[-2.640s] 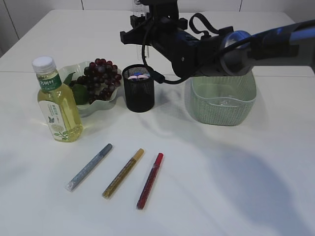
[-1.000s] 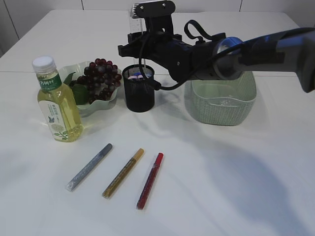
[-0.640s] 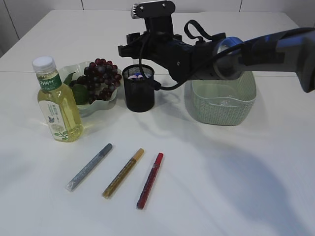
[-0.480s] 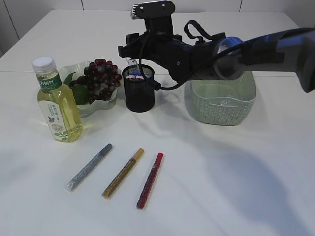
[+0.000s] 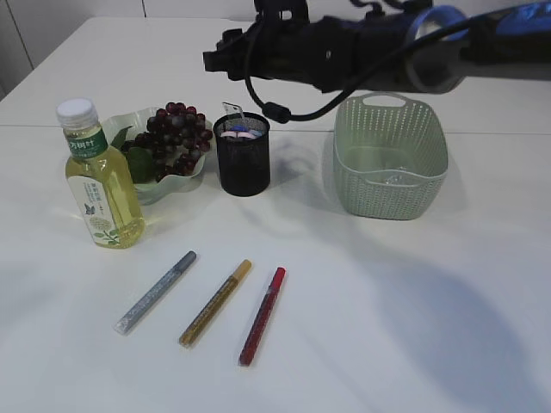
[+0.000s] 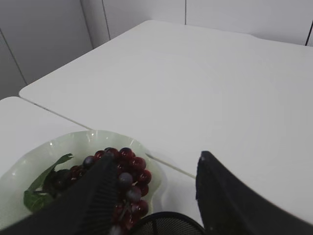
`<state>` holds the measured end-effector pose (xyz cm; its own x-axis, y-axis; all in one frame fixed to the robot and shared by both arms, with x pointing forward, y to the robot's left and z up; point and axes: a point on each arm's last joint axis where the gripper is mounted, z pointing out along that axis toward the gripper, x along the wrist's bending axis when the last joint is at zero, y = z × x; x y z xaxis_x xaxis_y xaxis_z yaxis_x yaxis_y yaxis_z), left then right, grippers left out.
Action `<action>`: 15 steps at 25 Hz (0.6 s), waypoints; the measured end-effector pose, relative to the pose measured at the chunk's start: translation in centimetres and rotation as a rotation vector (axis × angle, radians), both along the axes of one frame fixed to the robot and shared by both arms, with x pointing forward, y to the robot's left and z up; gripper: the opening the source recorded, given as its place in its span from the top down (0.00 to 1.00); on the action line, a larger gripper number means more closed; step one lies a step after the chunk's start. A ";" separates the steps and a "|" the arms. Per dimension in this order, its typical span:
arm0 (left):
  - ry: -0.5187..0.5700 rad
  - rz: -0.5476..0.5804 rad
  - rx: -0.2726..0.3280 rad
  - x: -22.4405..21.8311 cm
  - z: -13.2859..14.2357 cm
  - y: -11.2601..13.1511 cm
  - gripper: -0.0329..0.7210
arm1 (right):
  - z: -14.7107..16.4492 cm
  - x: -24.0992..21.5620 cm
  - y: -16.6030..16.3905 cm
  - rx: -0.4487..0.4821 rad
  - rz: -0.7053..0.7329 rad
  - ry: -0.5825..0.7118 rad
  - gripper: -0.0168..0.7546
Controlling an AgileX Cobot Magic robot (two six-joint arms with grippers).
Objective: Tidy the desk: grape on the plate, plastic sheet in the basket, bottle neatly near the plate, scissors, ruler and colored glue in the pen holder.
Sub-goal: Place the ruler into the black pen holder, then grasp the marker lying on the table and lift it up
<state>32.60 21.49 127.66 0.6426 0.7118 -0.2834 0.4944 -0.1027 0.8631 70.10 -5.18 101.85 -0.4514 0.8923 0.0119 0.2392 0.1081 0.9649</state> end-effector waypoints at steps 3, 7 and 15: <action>0.000 0.000 0.000 0.0 0.0 0.0 0.48 | 2.7 -1.4 -0.4 -0.021 0.033 0.063 0.44; -0.008 0.011 0.011 0.1 0.0 0.1 0.48 | 6.3 -4.2 -1.3 -0.081 0.100 0.202 0.44; 0.064 0.051 0.180 1.0 -1.5 0.4 0.48 | 11.3 -11.4 -4.0 -0.256 0.238 0.533 0.44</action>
